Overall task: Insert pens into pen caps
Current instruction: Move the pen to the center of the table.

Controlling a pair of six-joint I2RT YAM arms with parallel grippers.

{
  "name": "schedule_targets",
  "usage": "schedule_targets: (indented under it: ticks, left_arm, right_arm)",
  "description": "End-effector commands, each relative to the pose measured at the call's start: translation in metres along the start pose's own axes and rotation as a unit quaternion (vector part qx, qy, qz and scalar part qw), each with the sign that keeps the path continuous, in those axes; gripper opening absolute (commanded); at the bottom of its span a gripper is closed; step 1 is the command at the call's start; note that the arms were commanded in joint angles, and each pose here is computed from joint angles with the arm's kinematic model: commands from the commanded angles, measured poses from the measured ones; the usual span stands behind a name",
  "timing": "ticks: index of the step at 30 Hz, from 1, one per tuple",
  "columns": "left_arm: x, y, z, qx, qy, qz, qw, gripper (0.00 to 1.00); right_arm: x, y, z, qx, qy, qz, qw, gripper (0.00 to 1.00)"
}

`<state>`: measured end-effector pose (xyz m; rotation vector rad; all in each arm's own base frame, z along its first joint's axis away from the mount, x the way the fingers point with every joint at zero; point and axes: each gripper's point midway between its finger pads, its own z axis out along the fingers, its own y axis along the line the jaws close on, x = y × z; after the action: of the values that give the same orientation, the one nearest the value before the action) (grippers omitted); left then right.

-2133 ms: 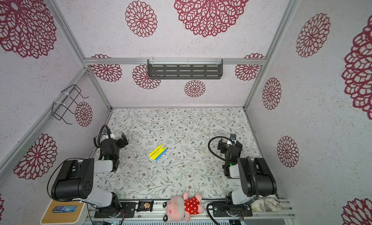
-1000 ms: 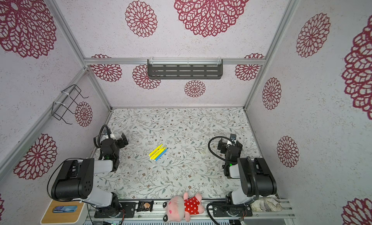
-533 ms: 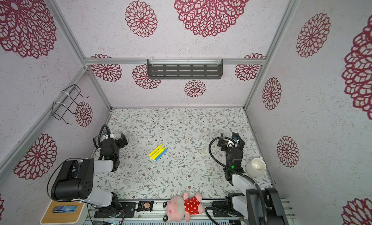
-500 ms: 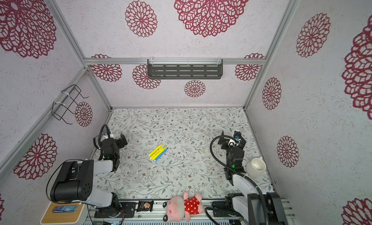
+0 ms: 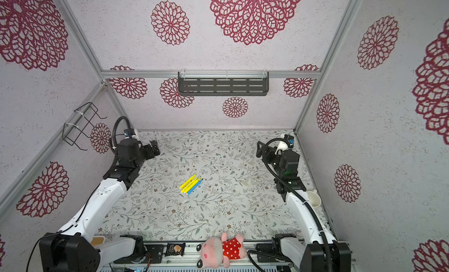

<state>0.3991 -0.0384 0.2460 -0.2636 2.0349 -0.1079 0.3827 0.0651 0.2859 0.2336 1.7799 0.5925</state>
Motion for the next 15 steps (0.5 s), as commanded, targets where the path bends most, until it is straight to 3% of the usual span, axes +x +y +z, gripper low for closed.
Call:
schedule_targets:
  ticks: [1, 5, 11, 15]
  left_arm:
    - [0.078, -0.053, -0.006, 0.063, 0.135, 0.053, 0.987, 0.97]
    - [0.12, -0.085, -0.006, 0.094, 0.21, 0.089, 0.969, 0.89]
    - [0.154, -0.117, -0.01, 0.138, 0.255, 0.122, 0.949, 0.69]
    - [0.171, -0.122, -0.004, 0.129, 0.285, 0.147, 0.938, 0.66]
  right_arm:
    - [0.027, 0.018, -0.001, -0.047, 0.081, 0.025, 0.995, 0.99]
    - [0.03, 0.018, 0.0, -0.039, 0.1, -0.004, 0.994, 0.99]
    - [0.041, 0.01, 0.004, -0.011, 0.15, -0.027, 0.988, 0.97]
    - [0.05, 0.002, 0.006, 0.003, 0.164, -0.034, 0.986, 0.95]
